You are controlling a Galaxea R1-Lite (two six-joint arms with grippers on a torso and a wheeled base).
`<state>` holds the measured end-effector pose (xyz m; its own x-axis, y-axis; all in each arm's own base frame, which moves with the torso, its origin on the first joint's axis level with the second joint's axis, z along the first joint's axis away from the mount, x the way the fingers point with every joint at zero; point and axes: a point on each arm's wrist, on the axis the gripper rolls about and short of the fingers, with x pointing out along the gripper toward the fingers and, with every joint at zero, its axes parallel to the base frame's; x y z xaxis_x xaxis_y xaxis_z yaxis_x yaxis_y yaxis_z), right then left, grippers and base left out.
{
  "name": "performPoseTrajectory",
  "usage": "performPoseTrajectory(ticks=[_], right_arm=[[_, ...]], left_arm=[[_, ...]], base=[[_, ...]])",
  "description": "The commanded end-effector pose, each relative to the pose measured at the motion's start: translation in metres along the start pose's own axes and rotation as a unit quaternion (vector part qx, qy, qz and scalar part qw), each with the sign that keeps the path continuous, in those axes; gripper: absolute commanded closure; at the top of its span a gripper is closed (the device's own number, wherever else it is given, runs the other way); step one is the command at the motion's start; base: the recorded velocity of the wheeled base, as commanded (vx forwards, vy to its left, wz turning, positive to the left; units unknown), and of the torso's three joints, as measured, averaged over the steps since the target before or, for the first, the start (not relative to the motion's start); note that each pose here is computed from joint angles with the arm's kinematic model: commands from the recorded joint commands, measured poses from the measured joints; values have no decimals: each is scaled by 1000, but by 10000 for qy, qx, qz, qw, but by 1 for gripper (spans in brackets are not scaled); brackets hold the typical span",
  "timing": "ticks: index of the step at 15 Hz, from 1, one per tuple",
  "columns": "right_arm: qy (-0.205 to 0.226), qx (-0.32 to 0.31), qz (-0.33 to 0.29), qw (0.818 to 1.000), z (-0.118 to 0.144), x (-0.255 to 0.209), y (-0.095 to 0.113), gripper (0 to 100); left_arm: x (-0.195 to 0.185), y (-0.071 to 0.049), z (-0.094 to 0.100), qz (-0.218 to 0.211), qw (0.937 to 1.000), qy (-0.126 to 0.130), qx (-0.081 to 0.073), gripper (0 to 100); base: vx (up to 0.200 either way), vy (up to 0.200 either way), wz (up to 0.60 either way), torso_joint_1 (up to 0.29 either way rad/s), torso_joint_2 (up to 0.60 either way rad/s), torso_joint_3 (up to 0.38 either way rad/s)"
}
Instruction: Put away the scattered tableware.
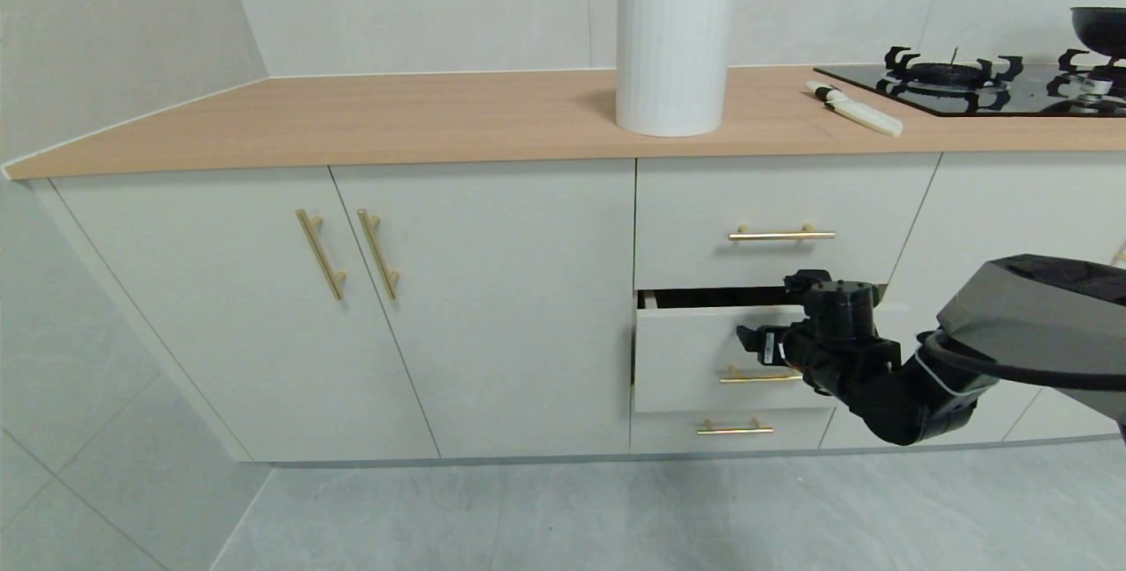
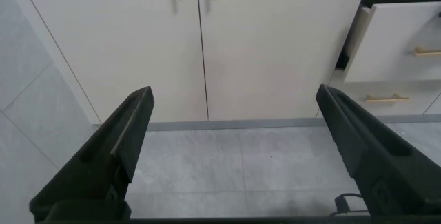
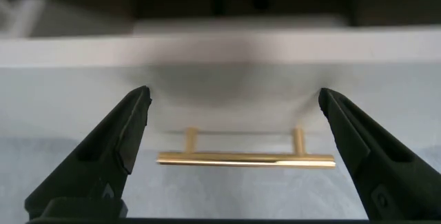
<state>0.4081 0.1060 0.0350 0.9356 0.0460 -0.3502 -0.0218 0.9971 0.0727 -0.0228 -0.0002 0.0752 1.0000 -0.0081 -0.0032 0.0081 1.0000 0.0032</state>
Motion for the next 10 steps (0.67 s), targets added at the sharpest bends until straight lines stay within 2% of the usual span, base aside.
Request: performPoseTrajectory(ticks=[1,10], right_arm=[[71,21,-100,9999,-10,13,-6,0],[-287,502,-206,9981,1,37,-12,0]], left_arm=[[0,0,0,2,10000,7,-1,0],[0,0,0,2,10000,-1,-1,0]], base=[[0,0,0,0,0,0],[0,0,0,0,0,0]])
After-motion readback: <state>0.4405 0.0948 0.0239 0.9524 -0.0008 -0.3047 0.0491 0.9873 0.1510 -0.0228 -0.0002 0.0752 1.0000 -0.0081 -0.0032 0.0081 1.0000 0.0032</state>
